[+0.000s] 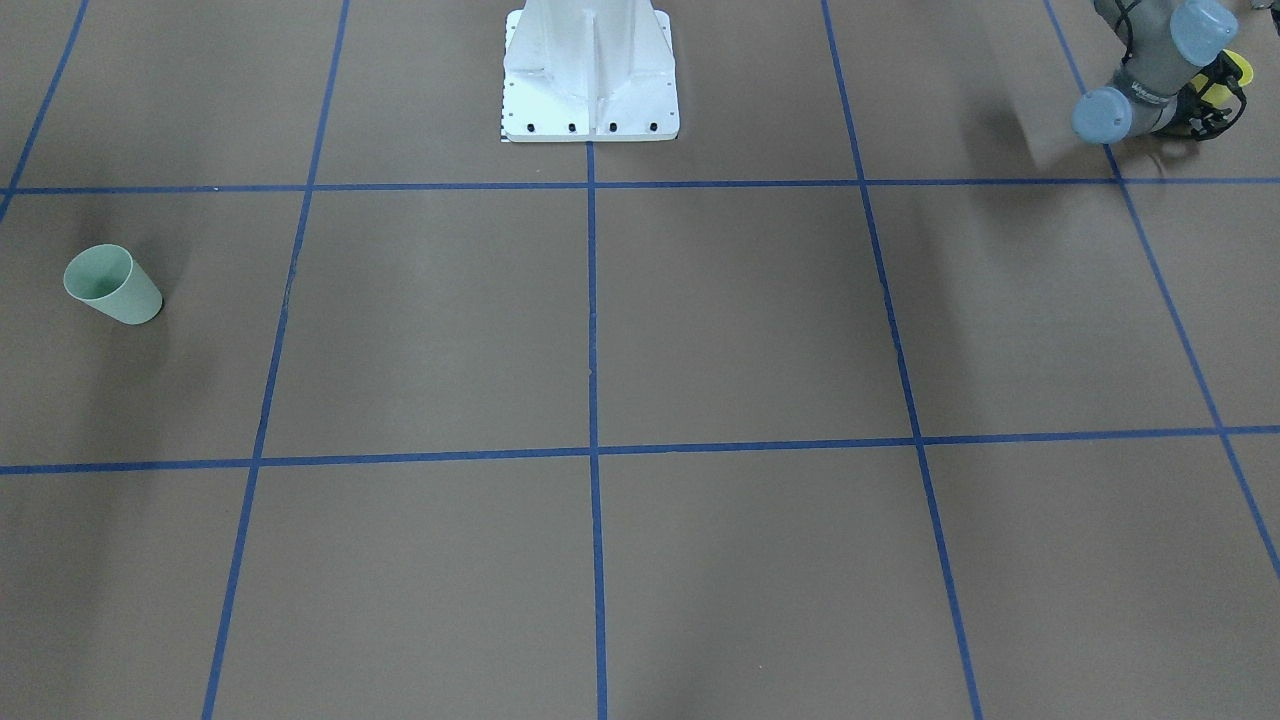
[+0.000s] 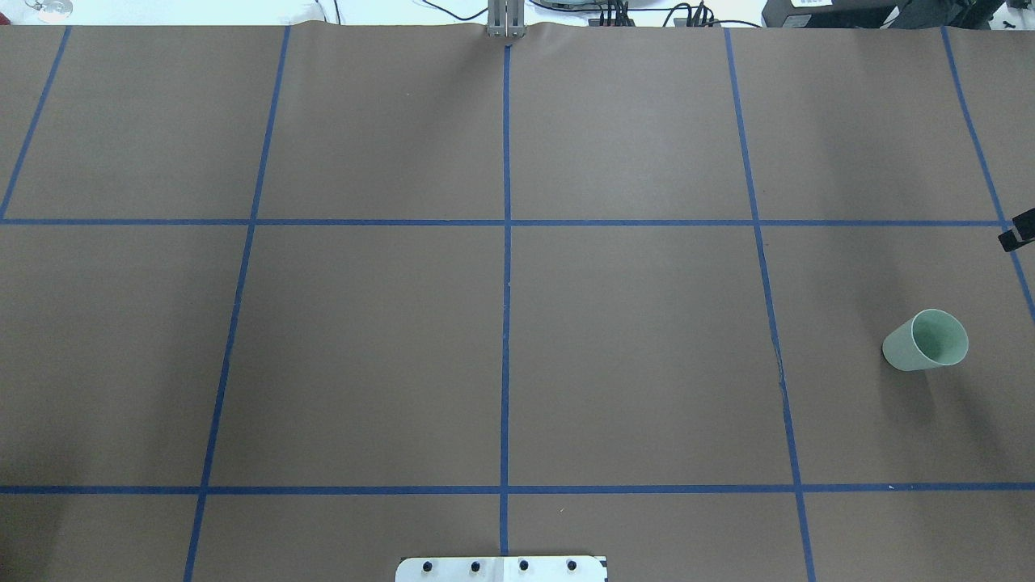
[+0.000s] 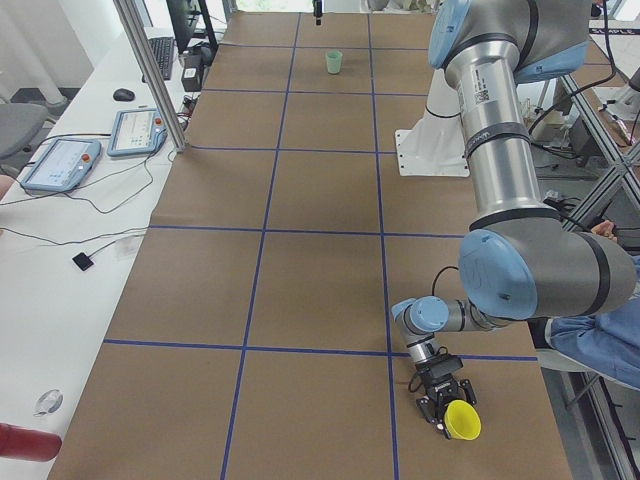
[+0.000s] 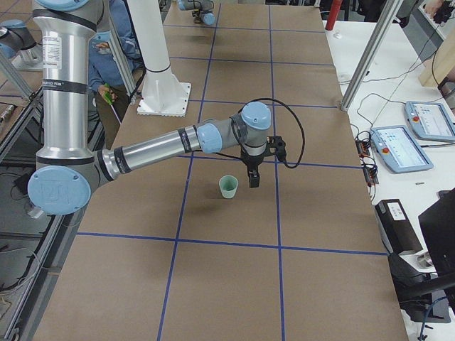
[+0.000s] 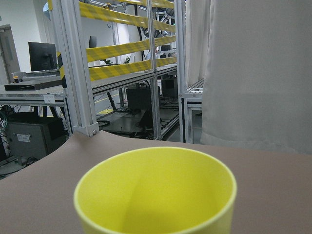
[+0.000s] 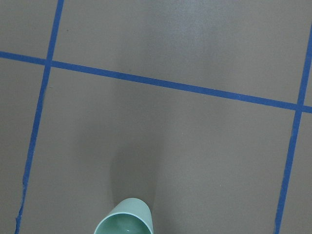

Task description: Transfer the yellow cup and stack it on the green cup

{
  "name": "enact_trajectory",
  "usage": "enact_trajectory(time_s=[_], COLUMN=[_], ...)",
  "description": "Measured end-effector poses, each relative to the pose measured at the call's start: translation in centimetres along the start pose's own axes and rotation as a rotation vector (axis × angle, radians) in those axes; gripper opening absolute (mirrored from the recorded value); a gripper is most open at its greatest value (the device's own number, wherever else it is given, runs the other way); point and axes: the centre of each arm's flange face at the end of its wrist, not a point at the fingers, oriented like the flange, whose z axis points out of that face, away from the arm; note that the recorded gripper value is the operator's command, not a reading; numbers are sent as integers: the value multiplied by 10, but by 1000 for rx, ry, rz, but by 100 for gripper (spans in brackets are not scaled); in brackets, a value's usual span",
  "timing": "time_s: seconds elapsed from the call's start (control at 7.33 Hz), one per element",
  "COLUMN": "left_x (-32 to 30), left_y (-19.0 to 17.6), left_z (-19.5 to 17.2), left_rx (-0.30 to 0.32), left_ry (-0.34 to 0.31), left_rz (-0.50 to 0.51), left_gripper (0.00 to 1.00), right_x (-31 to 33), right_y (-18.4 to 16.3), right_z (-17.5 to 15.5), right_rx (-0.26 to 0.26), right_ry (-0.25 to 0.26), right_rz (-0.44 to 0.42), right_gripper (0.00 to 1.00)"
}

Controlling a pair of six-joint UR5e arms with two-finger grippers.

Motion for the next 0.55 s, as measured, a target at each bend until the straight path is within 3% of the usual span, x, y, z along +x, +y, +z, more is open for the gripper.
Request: enact_trajectory(time_s=[0.27,0.55], left_x=[6,24], left_y=[-33,-71], left_z=[31,62], left_rx=[20,45], left_ry=[7,104], left_rz=[20,60], left_gripper=[0,0], right_x=[-1,-3], right_y=[-1,-6], right_z=[0,2], right_rx=[0,-2], right_ry=[-3,-3], right_rz=[0,-2], right_gripper=[100,100])
